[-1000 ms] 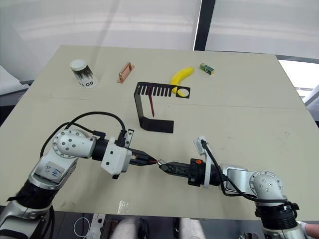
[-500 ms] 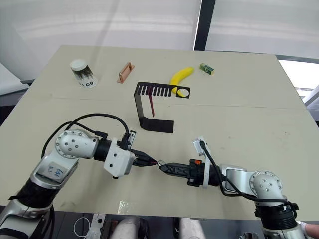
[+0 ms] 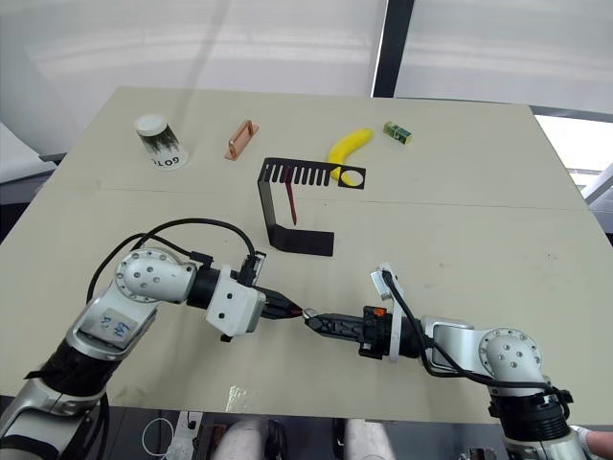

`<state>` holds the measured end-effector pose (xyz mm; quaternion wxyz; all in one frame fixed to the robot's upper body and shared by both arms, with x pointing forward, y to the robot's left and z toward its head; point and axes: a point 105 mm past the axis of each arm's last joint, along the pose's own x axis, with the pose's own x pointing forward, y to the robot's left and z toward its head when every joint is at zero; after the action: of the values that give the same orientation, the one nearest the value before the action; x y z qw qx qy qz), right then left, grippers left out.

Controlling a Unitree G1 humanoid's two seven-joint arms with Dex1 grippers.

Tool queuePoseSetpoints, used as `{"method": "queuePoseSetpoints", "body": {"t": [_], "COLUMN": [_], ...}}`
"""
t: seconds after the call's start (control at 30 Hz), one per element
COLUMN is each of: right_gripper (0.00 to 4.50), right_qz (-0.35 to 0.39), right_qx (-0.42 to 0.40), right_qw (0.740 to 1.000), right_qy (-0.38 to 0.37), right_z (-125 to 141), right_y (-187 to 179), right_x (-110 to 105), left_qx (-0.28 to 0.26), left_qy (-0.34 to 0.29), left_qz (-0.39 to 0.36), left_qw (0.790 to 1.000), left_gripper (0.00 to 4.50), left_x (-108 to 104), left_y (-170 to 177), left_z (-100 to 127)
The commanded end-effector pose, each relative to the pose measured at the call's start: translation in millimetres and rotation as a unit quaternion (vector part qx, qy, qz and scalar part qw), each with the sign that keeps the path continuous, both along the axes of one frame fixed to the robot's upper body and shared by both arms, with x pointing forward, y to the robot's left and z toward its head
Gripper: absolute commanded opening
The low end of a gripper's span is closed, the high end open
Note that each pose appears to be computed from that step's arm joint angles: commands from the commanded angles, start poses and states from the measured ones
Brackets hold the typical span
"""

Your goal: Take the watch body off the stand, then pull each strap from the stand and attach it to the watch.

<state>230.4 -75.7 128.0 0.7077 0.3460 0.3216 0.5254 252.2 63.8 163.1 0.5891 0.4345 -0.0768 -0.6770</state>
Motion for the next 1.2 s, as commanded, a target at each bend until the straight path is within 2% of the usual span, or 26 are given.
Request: {"method": "queuePoseSetpoints", "body": {"t": [0.03,1.2], "right_gripper": [1.52,1.52], "right_qz": [0.033,0.032], "right_qx": [0.028,0.020], "right_qw": [0.999,0.999], "right_qy": [-0.007,0.007], "right_z": [11.2,11.1], "right_y": [13.1,21.0], "right_x": [-8.6,-6.3], "left_qx": [-0.019,-0.011], "left_qy": [-0.014,-0.023], "left_qz": [-0.042,-0.076], "left_qw": [0.999,0.997], "left_gripper": [0.00,0.00], "left_x": [-11.1,-10.5], "left_y": [-16.2,-40.5], "left_z": [7.3,11.5]}}
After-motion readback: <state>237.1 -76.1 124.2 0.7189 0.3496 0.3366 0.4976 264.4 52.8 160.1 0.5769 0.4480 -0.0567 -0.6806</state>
